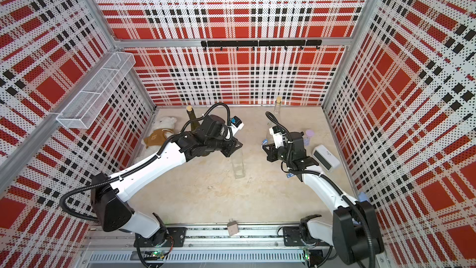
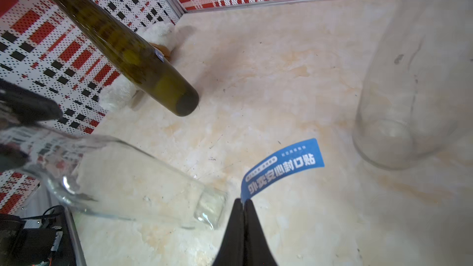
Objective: Remove the label from the bottle
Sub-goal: Place the bottle at the center of the board.
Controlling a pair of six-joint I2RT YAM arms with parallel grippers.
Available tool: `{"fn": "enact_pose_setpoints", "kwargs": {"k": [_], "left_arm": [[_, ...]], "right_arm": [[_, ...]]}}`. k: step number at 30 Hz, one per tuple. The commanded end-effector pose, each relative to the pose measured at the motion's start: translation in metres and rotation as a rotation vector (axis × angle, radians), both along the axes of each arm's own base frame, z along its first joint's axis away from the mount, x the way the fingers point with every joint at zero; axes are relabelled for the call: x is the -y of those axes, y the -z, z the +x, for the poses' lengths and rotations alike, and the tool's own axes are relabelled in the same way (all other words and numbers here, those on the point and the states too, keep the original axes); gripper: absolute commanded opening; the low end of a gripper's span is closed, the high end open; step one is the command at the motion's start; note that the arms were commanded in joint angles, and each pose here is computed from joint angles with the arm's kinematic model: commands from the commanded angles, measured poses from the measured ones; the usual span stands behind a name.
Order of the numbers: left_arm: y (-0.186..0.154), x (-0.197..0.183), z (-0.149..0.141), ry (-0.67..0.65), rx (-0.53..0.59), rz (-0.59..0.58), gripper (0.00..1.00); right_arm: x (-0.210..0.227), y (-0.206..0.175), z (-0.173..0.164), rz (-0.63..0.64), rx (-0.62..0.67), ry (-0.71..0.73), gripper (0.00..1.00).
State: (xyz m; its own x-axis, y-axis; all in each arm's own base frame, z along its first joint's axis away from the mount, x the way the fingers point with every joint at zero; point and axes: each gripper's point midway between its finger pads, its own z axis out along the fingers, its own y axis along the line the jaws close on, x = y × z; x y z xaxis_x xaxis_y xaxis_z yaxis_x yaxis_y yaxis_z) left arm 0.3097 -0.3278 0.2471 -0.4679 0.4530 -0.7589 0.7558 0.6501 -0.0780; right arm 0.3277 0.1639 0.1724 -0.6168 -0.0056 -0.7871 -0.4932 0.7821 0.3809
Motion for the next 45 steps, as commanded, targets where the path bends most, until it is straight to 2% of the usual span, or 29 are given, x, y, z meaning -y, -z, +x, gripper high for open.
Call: {"fn": "enact_pose_setpoints", "kwargs": {"k": [1, 11, 28, 45], "left_arm": [[0.012, -0.005, 0.007, -0.043, -0.002, 0.070, 0.23], [0.018, -0.007, 0.023, -0.089, 0.029, 0.117, 0.22], [0.011, -0.003, 0.060, -0.129, 0.050, 0.127, 0.21], [0.019, 0.011, 0.126, -0.157, 0.054, 0.088, 0.21]], "right_arm": [[0.016, 0.020, -0.015, -0.063, -0.063, 0.020, 0.00], [0.024, 0.027, -0.023, -0.045, -0.076, 0.047, 0.00], [0.027, 0.024, -0.030, -0.058, -0.091, 0.044, 0.00], [0.030, 0.025, -0.035, -0.082, -0.114, 0.046, 0.00]]}}
